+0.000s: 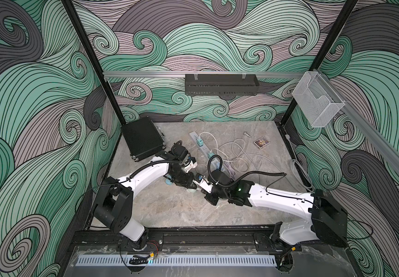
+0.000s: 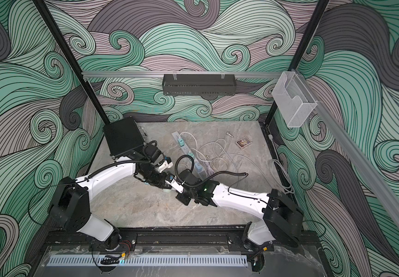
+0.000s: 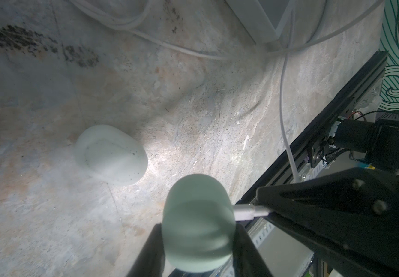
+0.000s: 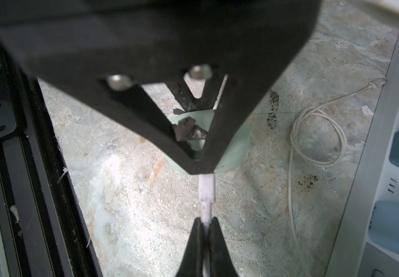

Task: Charge the bluetooth headset
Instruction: Insert the charging cable into the bluetooth headset.

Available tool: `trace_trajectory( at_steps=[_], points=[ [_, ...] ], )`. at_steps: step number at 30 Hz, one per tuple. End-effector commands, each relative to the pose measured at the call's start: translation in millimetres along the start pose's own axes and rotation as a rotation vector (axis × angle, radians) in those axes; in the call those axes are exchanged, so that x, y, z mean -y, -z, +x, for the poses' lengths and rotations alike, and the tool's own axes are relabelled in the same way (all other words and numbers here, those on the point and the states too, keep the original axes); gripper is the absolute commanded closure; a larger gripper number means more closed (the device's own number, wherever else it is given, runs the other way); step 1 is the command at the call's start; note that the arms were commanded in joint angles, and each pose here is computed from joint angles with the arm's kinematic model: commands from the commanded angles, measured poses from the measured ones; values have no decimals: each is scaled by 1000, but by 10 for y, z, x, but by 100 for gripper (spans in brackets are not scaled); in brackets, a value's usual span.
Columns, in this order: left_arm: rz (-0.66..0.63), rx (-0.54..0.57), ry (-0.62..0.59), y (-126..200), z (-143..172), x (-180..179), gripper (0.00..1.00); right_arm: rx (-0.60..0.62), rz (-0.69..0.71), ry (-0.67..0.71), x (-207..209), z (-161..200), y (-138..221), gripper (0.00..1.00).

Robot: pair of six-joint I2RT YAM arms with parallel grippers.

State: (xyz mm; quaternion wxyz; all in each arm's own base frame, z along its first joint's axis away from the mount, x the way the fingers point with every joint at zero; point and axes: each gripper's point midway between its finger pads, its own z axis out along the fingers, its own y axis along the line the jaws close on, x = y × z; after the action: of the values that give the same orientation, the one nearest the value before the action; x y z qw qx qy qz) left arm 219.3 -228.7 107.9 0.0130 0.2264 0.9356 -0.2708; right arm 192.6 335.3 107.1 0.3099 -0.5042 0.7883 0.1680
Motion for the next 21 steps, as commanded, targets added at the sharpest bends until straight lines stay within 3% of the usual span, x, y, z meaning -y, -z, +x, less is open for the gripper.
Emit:
trace_trajectory(
  at_steps=[1, 11, 21],
  points=[
    [319, 19, -92, 173, -3, 683, 90, 108, -5, -30, 40, -322, -71, 100],
    [404, 43, -108, 232, -71, 833, 91, 146, -17, -57, 131, -374, -102, 100],
    [303, 37, -79, 177, -240, 697, 91, 134, -48, -38, 163, -406, -116, 100]
  ],
)
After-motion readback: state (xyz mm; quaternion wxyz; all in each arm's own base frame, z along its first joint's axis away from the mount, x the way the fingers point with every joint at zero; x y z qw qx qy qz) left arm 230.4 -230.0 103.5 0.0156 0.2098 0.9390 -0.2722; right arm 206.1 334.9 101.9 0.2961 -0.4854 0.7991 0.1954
